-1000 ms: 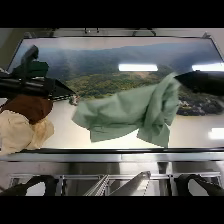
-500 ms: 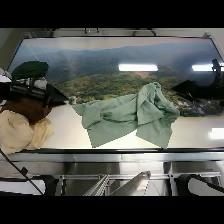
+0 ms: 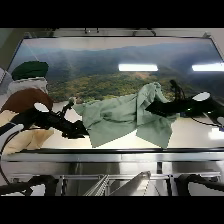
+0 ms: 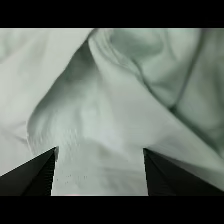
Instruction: Fold the shirts.
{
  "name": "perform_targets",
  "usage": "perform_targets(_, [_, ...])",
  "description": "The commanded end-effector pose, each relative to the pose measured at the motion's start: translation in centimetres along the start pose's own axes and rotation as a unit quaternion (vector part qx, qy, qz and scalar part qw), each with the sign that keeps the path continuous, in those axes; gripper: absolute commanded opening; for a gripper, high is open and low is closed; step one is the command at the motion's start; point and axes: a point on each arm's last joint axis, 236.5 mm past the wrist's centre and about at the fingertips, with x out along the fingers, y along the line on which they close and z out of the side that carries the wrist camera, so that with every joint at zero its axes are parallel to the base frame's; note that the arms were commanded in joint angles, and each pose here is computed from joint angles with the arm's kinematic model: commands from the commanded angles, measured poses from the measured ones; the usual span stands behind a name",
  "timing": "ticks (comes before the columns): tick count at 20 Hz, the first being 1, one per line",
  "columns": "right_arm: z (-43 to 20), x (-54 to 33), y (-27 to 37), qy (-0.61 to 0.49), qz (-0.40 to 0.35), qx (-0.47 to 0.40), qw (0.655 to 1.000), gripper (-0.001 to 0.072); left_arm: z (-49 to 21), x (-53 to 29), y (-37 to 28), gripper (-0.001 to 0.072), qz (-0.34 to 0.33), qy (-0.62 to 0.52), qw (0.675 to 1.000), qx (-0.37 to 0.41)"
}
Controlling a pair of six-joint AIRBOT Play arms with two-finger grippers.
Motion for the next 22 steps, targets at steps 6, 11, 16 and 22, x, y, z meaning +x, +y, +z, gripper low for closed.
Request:
perform_targets(6, [0.1,4.7,1.9,-0.003,0.007,0.007,1.0,0.0512,0.8,6.2,-3.5,0.0313,0.008,0.084,0.994,0.064])
perform_targets(11, [0.3,3.8,4.4,0.009,0.041,-0.022,0.999,0.0021,2.4,5.3,-5.7,0.0022,-0.001,0.078,0.992,0.096])
perform_targets(16, [5.8,-5.4,9.2,-0.081,0.078,-0.08,0.99,0.0022,3.9,-2.9,-9.7,0.0023,-0.033,0.012,0.989,0.145])
perform_targets(22, [7.4,-3.5,4.7,-0.093,0.034,-0.021,0.995,0.0503,3.5,-4.7,-7.9,0.0024,-0.036,-0.019,0.992,0.122])
